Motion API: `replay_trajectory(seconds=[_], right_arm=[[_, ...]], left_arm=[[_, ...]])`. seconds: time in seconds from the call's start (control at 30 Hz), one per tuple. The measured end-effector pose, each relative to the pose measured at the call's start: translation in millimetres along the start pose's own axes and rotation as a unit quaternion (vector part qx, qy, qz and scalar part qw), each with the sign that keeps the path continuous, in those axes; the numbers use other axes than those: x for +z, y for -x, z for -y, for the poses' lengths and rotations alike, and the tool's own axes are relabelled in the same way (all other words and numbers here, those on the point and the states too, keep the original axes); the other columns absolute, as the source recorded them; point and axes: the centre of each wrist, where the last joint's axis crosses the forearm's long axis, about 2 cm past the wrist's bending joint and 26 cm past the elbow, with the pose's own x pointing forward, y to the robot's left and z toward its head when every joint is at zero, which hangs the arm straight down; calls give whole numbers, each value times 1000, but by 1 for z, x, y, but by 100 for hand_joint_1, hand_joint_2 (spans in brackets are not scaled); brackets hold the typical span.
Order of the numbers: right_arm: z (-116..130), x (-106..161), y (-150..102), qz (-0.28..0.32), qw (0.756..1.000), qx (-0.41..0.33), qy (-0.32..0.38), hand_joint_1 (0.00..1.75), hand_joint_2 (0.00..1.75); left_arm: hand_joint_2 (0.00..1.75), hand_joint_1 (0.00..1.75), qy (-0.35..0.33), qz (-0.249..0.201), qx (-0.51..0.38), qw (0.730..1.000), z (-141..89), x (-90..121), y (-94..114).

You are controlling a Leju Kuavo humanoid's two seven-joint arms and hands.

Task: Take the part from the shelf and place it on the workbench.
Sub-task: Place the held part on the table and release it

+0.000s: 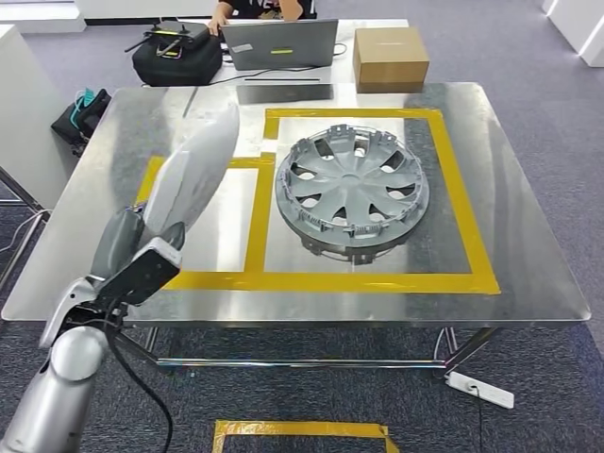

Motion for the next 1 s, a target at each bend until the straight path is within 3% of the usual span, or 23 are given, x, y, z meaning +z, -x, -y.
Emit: replay_trajectory(seconds=[0.2, 0.43, 0.77, 0.87, 1.0], right_arm=[[0, -2, -5, 5, 1000, 19, -6, 0, 175], [8, -7, -18, 10, 999, 47, 0, 0, 175], [8, -8, -21, 12, 999, 51, -5, 0, 175], [8, -8, -20, 17, 999, 45, -14, 0, 175], [7, -7, -19, 23, 999, 43, -22, 0, 175]], left_arm=[[175, 175, 16, -40, -181, 983, 4, -35, 13], [175, 175, 41, -60, -350, 934, 13, -62, 33], [175, 175, 51, -86, -458, 883, 27, -64, 57], [175, 175, 73, -86, -501, 858, 33, -60, 67], [175, 175, 97, -100, -514, 847, 43, -50, 82]])
